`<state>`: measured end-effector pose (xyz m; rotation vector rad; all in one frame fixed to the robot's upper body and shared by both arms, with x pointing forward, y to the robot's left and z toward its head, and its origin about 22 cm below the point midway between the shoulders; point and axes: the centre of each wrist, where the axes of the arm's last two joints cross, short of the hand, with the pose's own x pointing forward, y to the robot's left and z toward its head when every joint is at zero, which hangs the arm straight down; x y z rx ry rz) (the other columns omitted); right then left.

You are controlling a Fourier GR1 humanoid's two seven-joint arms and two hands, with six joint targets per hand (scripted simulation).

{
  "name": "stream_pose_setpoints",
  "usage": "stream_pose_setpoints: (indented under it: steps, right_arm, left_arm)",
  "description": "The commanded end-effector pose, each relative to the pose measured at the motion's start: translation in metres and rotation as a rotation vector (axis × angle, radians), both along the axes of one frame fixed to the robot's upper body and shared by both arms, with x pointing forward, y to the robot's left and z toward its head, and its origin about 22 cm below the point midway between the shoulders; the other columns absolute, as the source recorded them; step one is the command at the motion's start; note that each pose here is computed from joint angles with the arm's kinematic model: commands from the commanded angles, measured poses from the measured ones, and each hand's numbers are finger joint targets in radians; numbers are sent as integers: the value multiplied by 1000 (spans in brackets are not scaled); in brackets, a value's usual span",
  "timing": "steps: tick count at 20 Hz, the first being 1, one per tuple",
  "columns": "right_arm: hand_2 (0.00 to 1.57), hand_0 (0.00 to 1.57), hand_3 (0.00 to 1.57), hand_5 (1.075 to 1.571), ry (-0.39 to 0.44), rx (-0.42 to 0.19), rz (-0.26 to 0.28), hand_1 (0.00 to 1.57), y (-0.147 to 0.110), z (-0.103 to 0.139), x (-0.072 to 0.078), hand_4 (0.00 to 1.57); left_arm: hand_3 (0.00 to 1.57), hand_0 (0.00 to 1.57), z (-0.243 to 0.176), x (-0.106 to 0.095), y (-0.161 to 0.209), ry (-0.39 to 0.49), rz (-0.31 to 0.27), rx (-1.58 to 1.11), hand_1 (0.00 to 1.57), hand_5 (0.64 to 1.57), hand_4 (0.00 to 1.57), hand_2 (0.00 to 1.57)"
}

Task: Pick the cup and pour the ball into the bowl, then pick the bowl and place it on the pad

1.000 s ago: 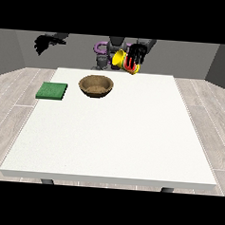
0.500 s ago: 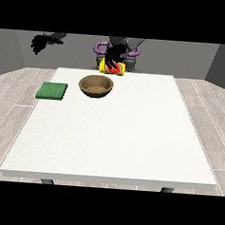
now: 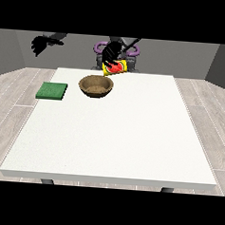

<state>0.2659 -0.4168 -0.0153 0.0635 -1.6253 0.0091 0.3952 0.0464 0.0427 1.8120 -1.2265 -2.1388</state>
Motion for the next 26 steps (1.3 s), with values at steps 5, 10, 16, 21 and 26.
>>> stream_pose_setpoints:
  steps: [5,10,16,21,26]
  right_arm:
    - [0,0,0,1565,105,41,-33,0,19,-14,-1,104]
    - [0,0,0,1565,127,44,-67,0,14,-28,-25,104]
    - [0,0,0,1567,68,88,-40,0,57,-28,-2,354]
    - [0,0,0,1571,19,62,-36,0,106,-22,21,297]
    - [0,0,0,1570,36,90,-138,0,155,-44,17,295]
  left_arm:
    - [1571,1480,8,3,17,91,94,-402,1480,1222,1495,1571]
    - [1425,1236,5,7,62,125,330,-1035,1236,1196,1513,1543]
    - [0,0,-16,-17,79,217,440,-1734,0,1561,419,0]
    - [0,0,-19,-36,95,350,230,-2057,0,1560,0,0]
    - [0,0,-37,-57,113,503,20,-2173,0,1565,0,0]
